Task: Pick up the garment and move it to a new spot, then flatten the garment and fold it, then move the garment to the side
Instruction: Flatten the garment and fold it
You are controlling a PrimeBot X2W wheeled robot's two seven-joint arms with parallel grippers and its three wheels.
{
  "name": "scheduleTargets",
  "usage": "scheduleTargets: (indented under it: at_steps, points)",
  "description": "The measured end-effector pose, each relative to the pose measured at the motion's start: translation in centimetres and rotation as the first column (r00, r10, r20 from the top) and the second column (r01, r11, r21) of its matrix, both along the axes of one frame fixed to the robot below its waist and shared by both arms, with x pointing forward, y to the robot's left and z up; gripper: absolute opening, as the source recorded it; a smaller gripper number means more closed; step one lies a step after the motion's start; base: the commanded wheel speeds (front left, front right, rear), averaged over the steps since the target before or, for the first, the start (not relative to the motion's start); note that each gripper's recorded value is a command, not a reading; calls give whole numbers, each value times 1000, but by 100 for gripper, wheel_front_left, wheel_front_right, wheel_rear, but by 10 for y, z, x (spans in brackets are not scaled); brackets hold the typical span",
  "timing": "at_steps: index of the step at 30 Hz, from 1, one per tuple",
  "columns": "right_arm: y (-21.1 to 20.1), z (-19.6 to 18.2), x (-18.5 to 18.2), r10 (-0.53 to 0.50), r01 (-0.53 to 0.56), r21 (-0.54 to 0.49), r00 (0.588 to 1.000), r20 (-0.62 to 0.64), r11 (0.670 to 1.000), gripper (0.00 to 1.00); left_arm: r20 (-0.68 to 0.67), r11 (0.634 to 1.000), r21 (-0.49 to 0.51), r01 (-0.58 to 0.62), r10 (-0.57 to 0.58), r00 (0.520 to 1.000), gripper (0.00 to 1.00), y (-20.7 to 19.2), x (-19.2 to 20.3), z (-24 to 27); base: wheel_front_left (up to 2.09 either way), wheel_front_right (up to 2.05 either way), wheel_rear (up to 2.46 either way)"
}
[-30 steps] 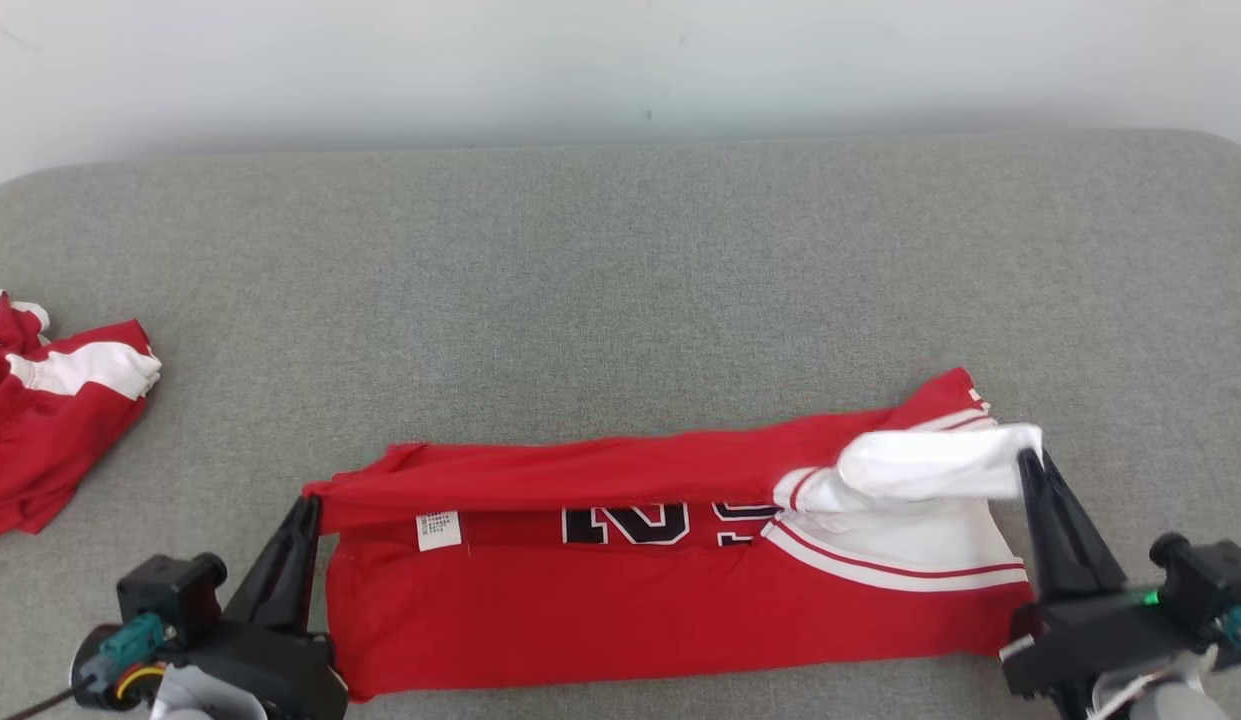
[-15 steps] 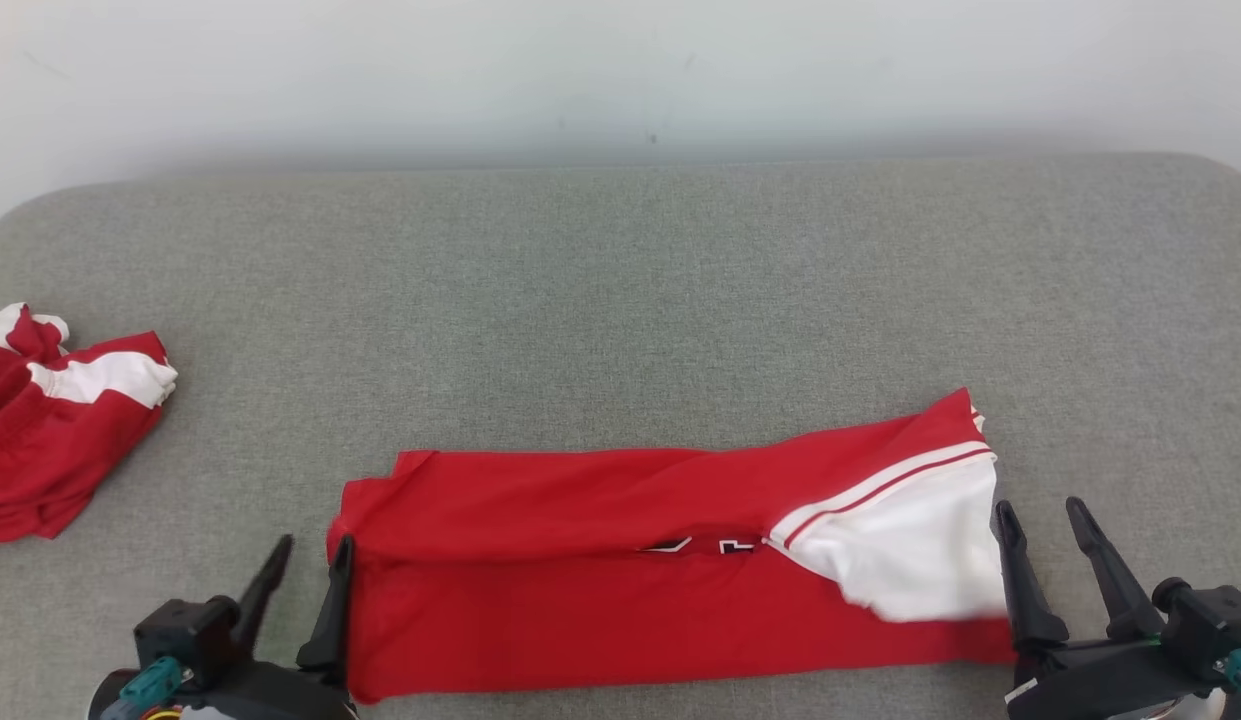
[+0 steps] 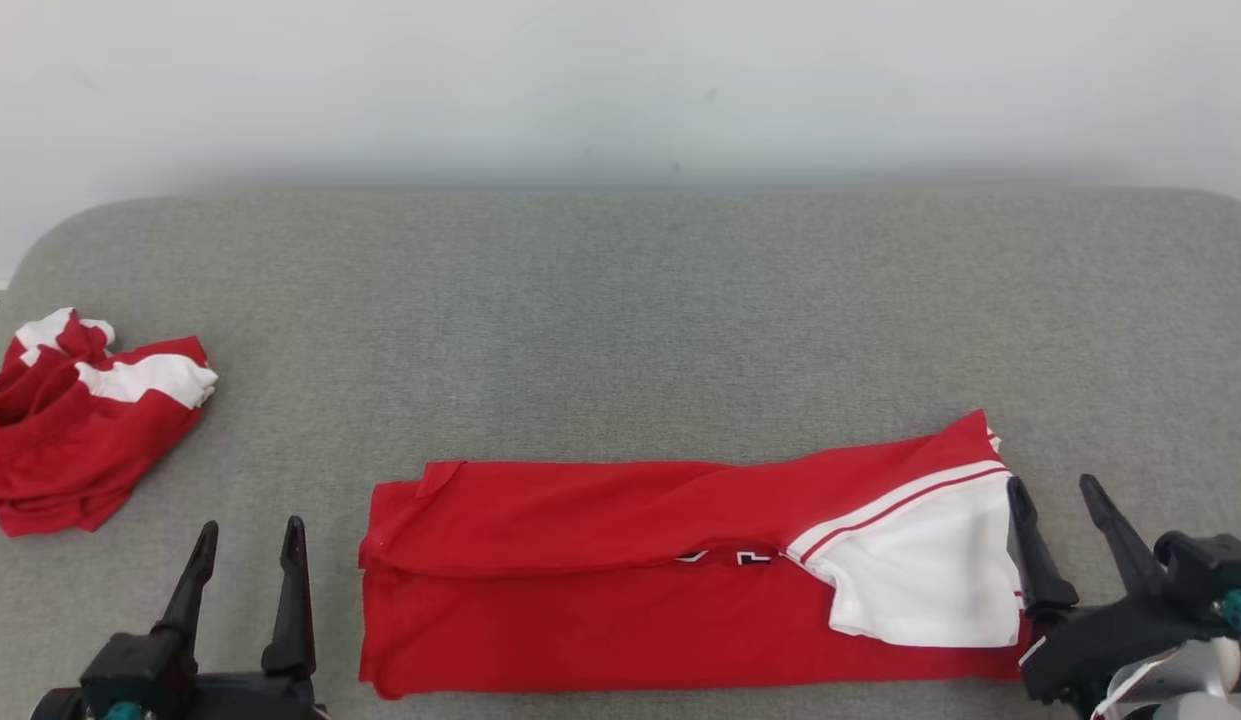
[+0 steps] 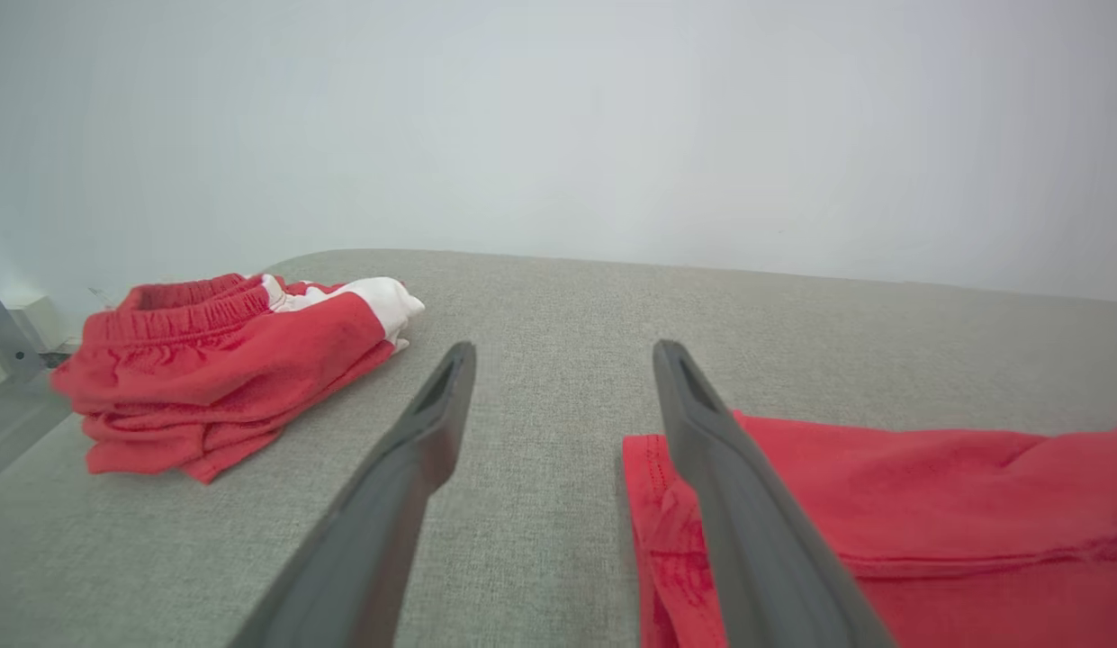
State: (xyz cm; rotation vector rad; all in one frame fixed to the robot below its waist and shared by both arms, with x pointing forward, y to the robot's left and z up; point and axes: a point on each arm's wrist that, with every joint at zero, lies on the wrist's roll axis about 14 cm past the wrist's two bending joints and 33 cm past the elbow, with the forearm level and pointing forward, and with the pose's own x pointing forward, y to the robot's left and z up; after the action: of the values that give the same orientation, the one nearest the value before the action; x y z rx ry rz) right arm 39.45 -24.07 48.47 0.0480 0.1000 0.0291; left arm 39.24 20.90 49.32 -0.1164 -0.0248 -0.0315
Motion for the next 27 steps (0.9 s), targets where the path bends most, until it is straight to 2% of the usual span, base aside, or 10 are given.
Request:
scheduleTargets:
  at_steps: [6, 19, 24, 25, 26, 27]
  points:
    - [-3, -18, 14, -11, 11, -6, 996, -89, 1000, 100, 26, 997, 58, -52, 51, 998, 100, 13, -16, 6, 0, 0, 0]
    - [2, -81, 21, -6, -10, -47, 945, -327, 999, 100, -5, 989, 70, -134, 134, 991, 100, 35, -40, -5, 0, 0, 0]
    - [1, -93, 21, -10, -12, -58, 928, -373, 998, 100, -4, 986, 73, -148, 148, 989, 100, 39, -43, -5, 0, 0, 0]
    - [3, -97, 20, -6, -17, -56, 922, -386, 998, 69, -3, 986, 73, -148, 148, 989, 100, 39, -43, -4, 0, 0, 0]
    - [5, -99, 19, 0, -22, -51, 918, -396, 998, 21, -2, 986, 75, -146, 146, 989, 100, 38, -43, -4, 0, 0, 0]
    - [9, -99, 19, 8, -25, -37, 917, -398, 999, 0, -1, 986, 76, -146, 146, 989, 100, 37, -43, -4, 0, 0, 0]
